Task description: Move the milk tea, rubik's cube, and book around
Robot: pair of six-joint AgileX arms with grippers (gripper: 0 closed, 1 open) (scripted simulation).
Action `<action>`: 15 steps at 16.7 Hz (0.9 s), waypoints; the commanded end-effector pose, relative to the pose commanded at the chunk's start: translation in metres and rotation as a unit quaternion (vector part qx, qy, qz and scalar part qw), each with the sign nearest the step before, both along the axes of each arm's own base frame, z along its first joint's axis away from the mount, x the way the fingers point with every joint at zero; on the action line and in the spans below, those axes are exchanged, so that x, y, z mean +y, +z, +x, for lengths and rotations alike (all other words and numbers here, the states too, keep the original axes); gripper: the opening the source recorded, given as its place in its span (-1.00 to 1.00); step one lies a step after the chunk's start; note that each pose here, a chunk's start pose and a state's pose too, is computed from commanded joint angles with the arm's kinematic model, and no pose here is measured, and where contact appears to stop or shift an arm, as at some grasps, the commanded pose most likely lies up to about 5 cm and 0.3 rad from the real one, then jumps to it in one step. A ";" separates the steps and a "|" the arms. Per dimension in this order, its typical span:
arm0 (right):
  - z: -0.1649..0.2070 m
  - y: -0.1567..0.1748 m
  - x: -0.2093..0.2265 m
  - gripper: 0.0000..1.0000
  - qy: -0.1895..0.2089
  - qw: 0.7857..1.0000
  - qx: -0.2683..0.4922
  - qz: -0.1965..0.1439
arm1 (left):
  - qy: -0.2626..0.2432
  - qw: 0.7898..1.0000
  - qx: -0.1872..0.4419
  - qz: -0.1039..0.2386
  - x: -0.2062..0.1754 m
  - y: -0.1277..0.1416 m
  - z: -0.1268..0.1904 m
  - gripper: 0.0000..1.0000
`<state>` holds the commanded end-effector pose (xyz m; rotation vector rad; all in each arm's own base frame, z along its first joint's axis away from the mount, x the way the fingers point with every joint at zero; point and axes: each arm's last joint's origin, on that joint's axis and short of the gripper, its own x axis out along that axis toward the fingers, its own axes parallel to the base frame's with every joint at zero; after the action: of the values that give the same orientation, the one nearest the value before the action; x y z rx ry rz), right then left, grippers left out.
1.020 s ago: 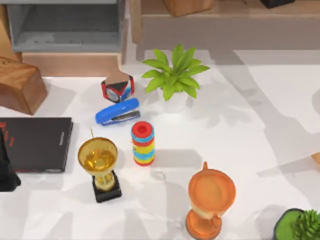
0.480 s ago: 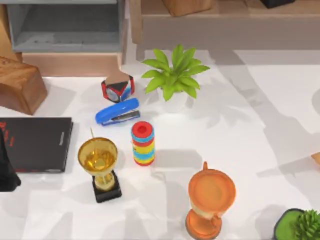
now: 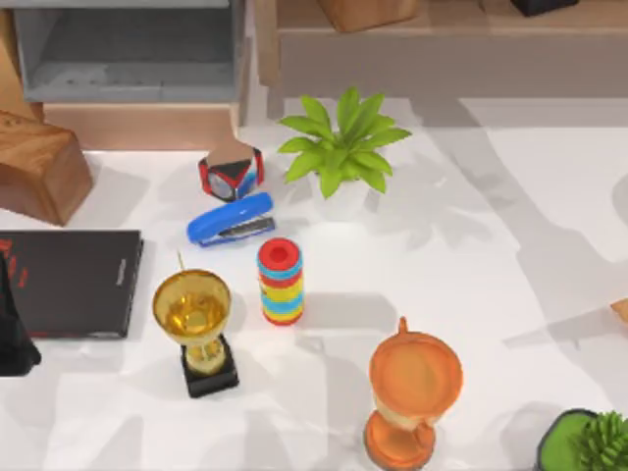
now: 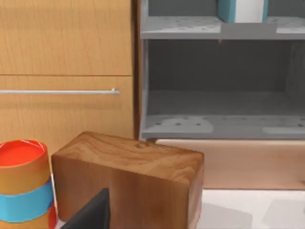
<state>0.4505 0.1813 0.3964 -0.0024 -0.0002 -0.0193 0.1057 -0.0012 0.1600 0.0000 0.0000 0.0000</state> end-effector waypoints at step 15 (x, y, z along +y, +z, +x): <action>-0.019 0.000 0.001 1.00 0.002 1.000 0.001 -0.001 | 0.000 1.000 0.000 0.000 0.000 0.000 0.000 1.00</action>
<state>0.4314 0.1827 0.3967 -0.0038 0.0012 -0.0162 0.1057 -0.0012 0.1600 0.0000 0.0000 0.0000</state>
